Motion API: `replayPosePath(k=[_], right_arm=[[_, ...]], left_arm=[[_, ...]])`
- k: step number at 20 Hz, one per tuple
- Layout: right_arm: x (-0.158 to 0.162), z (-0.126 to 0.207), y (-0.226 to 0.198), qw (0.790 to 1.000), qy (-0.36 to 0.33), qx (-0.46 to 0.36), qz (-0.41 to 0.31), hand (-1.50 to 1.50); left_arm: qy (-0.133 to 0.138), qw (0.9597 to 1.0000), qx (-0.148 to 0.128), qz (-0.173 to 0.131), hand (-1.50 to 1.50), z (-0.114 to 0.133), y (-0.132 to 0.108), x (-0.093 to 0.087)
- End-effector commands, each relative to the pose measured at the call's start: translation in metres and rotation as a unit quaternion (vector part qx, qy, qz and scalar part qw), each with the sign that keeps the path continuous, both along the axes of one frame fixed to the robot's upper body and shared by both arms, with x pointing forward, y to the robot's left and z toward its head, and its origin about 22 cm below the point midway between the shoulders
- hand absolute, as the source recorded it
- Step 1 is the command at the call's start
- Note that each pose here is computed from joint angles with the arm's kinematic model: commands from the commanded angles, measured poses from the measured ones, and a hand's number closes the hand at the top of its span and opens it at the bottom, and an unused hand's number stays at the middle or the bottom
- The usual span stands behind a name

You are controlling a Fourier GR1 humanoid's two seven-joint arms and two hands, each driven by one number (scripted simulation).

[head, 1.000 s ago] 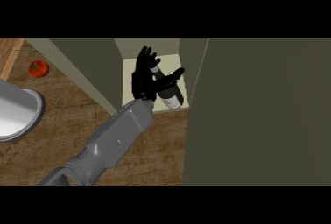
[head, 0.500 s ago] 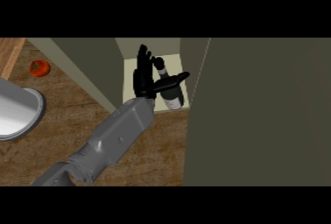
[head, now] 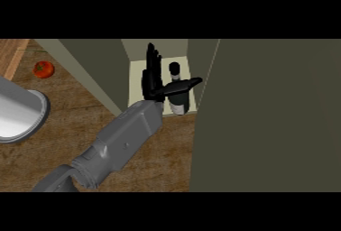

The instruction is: Pick up the wine, place it into the cabinet and close the cabinet

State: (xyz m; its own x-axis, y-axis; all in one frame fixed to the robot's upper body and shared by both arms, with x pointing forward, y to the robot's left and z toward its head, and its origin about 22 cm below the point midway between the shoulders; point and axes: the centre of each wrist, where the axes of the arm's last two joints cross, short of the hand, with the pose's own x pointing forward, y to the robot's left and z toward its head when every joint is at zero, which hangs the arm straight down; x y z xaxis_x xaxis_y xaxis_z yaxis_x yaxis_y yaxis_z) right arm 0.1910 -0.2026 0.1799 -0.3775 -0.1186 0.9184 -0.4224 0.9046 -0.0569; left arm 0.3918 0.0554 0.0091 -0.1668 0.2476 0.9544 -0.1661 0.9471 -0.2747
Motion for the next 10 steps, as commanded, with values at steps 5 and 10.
replayPosePath(k=[5,10], right_arm=[[-0.008,0.006,-0.006,1.0,0.008,-0.008,-0.003,-1.5],[-0.007,0.003,-0.017,1.0,0.006,-0.003,-0.013,-1.5]], left_arm=[[-0.034,0.9991,-0.021,-0.016,-1.5,0.009,-0.016,-0.006],[-0.027,0.9979,-0.046,-0.036,-1.5,-0.01,-0.006,-0.014]])
